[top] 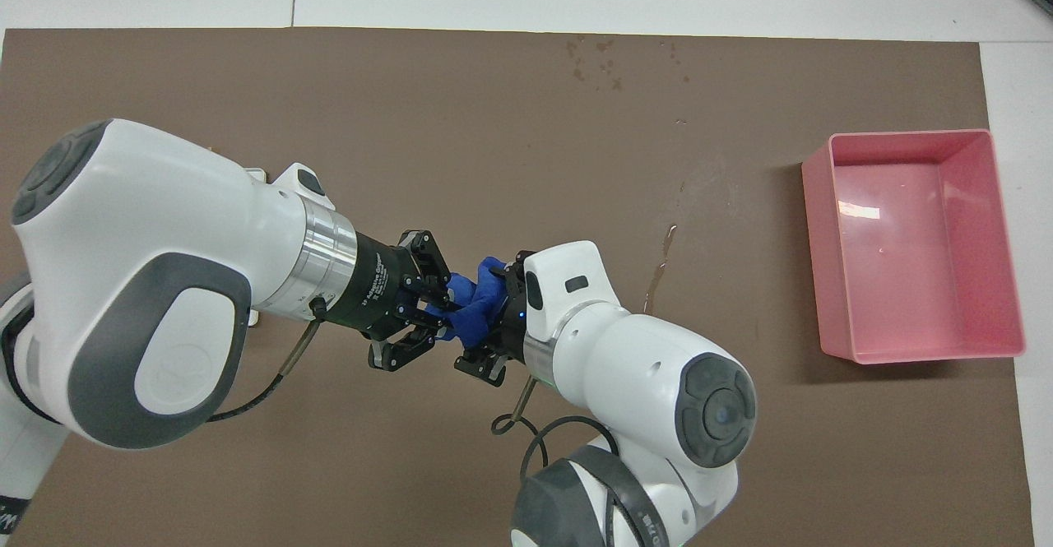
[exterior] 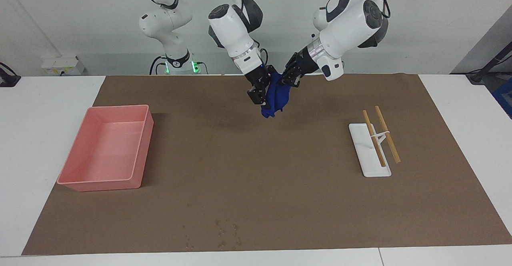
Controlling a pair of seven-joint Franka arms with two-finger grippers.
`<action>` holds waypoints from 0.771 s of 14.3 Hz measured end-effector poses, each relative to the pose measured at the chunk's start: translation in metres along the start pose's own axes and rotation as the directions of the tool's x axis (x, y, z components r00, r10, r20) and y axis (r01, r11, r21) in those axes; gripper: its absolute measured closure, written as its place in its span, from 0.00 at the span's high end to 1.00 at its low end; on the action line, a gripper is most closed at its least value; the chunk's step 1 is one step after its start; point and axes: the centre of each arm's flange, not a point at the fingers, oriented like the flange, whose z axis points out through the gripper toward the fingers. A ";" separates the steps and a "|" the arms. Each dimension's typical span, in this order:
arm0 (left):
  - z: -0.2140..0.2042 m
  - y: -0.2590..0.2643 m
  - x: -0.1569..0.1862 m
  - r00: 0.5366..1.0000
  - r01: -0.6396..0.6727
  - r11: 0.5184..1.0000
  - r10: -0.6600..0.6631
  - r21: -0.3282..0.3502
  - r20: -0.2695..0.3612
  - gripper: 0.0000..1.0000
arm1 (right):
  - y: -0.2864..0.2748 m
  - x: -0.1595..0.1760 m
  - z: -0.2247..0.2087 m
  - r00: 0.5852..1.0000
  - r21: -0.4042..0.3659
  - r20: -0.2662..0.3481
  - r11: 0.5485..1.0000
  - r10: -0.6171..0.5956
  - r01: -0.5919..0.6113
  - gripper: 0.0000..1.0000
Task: Wipe water with towel using both arms
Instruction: 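Take the towel with the right gripper while the left gripper releases it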
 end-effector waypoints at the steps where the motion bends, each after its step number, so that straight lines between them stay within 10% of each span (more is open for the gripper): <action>1: 0.000 0.000 0.000 1.000 0.000 1.000 0.000 -0.003 0.000 0.13 | -0.001 0.000 0.000 1.000 0.000 0.000 1.000 -0.002 0.002 0.59; 5: -0.001 0.001 0.000 1.000 -0.002 1.000 0.002 -0.012 0.001 0.13 | -0.001 0.001 0.000 1.000 0.000 0.001 1.000 -0.005 0.005 0.25; 11: -0.002 0.001 -0.004 0.999 -0.031 0.999 0.031 -0.015 -0.004 0.28 | 0.002 -0.009 0.005 0.995 0.034 0.097 0.999 -0.034 0.030 0.19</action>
